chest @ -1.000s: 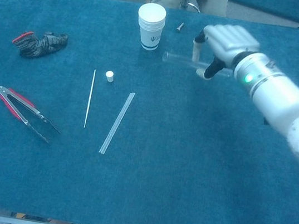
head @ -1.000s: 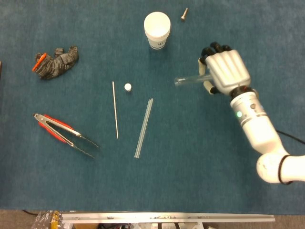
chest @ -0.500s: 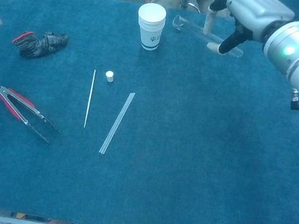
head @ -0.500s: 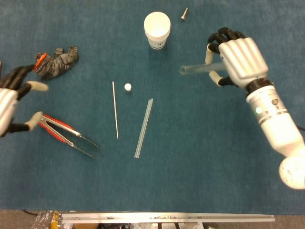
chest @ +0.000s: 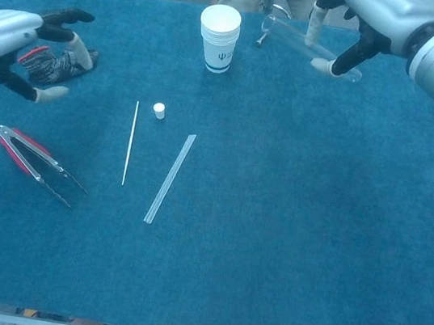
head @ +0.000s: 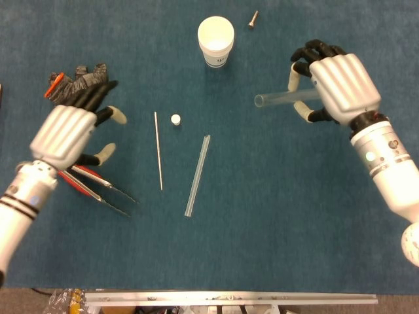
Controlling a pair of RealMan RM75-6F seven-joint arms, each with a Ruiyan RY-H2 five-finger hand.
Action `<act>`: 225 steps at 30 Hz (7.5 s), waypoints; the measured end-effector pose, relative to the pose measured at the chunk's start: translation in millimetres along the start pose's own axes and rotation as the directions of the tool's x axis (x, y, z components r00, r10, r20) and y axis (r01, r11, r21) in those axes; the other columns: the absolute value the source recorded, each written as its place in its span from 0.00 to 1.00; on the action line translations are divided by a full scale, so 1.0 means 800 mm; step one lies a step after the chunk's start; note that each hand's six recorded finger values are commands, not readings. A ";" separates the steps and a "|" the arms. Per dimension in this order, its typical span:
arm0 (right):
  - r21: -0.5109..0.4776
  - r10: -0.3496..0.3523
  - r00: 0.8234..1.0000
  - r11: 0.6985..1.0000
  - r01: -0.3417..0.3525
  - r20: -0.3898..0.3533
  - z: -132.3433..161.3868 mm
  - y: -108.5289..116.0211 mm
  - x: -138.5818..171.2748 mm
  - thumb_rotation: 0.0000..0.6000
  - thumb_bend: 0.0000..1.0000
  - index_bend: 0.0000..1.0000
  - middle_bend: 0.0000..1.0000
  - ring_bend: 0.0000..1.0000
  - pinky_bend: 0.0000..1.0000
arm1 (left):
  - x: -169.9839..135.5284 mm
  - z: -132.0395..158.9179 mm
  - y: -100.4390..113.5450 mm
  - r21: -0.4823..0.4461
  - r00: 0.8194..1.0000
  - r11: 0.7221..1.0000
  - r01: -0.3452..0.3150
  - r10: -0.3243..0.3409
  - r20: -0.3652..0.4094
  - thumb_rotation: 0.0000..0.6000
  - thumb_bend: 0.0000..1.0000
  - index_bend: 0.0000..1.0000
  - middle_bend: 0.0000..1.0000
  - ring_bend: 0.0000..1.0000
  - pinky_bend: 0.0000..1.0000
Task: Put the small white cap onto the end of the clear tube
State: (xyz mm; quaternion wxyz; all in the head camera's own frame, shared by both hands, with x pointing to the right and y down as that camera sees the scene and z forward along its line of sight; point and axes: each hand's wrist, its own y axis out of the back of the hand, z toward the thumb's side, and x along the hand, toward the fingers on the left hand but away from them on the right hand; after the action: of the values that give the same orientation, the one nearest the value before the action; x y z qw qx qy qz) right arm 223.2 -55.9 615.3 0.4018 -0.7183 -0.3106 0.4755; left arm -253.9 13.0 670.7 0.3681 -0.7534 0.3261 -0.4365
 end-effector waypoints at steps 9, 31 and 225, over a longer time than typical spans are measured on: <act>-0.006 0.003 1.000 1.000 -0.003 0.007 -0.009 0.002 0.001 1.00 0.29 0.61 0.30 0.15 0.23 | 0.043 0.021 -0.022 0.023 0.999 0.999 0.027 -0.028 0.017 1.00 0.33 0.39 0.01 0.00 0.02; -0.012 0.011 1.000 1.000 -0.011 0.024 -0.022 0.004 0.001 1.00 0.29 0.62 0.30 0.15 0.23 | 0.121 0.047 -0.076 0.013 0.998 0.998 0.062 -0.061 -0.014 1.00 0.32 0.39 0.01 0.00 0.02; -0.411 0.190 0.974 0.884 -0.224 -0.122 0.187 -0.116 -0.106 1.00 0.29 0.64 0.30 0.15 0.27 | 0.011 0.048 0.140 -0.228 0.996 0.973 -0.023 0.003 -0.091 1.00 0.32 0.50 0.10 0.00 0.02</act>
State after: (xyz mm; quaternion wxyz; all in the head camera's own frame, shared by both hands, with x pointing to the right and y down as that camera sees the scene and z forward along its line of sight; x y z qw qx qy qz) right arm 47.9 -39.4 699.2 0.1957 -0.8351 -0.3117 0.4088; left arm -235.3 -41.8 566.7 0.2669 -0.7682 0.3953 -0.4270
